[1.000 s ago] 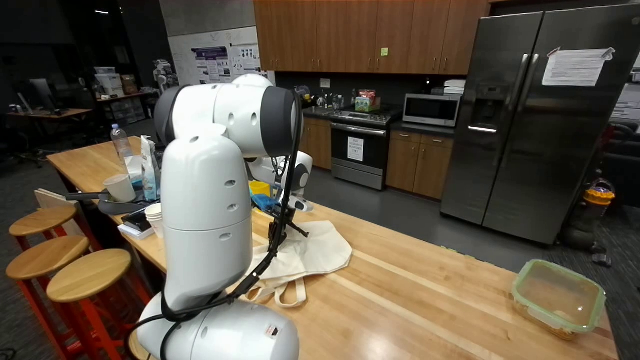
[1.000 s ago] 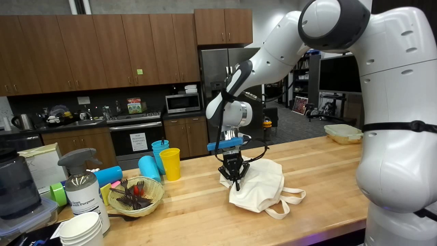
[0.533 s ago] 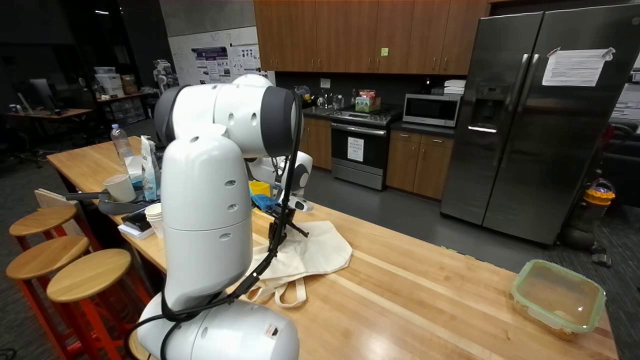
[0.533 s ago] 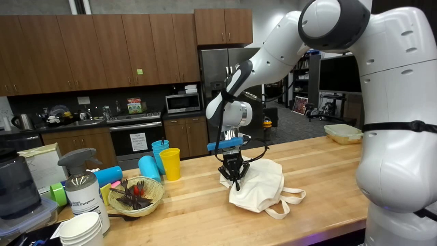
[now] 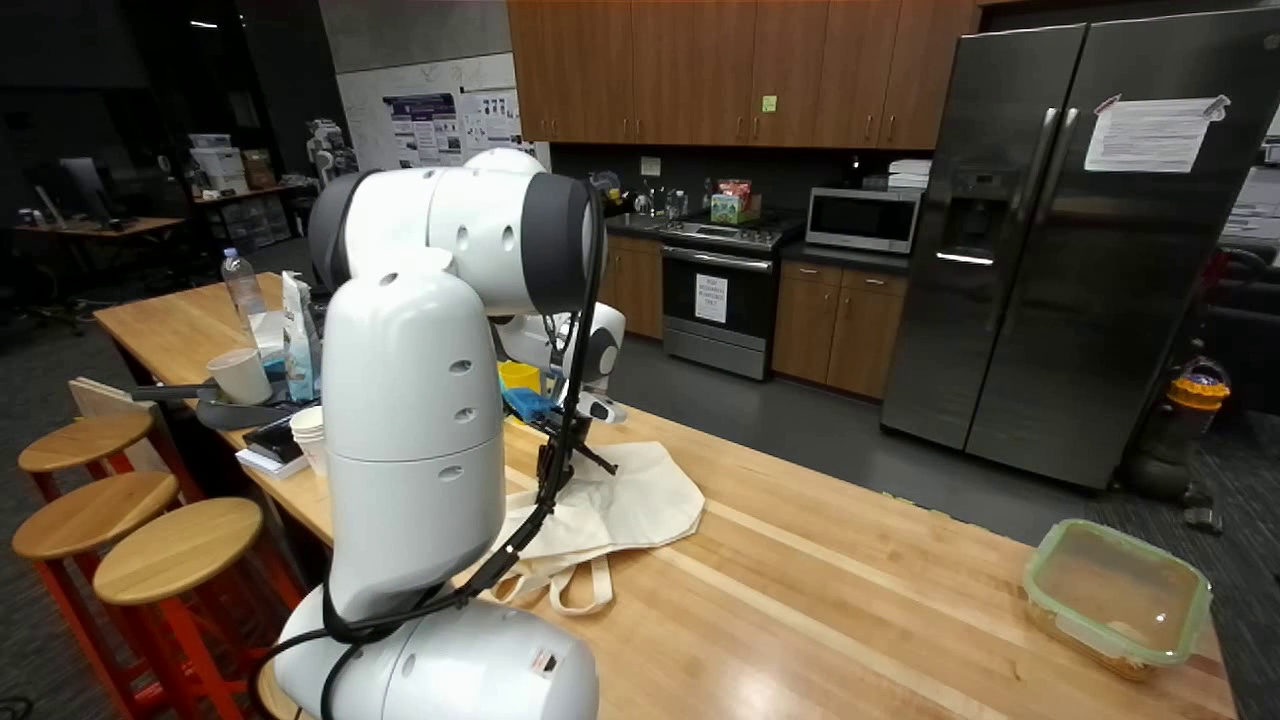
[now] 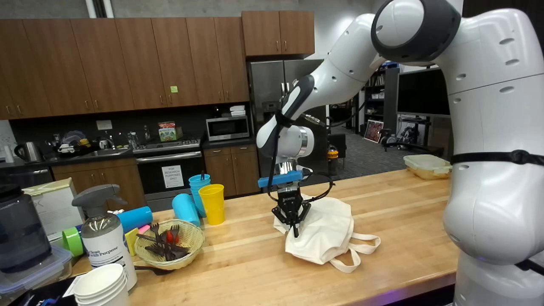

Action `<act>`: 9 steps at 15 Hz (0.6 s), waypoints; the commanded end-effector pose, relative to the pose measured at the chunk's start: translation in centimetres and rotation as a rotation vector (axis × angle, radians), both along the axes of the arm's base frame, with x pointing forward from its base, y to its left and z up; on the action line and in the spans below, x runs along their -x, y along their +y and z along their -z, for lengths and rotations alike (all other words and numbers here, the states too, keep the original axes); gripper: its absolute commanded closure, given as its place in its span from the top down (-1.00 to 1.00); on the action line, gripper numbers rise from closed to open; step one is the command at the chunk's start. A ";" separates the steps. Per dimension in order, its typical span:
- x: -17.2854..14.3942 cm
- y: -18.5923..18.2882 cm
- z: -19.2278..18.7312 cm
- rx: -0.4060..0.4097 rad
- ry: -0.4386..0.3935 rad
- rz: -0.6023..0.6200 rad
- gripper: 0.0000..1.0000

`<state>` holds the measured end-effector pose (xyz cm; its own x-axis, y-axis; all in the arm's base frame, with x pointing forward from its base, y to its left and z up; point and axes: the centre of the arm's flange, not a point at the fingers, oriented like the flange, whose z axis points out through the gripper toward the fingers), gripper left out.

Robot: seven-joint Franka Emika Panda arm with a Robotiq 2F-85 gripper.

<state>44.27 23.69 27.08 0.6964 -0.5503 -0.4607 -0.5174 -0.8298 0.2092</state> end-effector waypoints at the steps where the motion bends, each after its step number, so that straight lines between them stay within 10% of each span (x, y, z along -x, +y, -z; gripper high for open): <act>1: 0.0 0.0 0.0 0.004 0.004 0.008 -0.98; 9: -0.3 -1.3 0.6 0.065 0.044 0.330 -0.98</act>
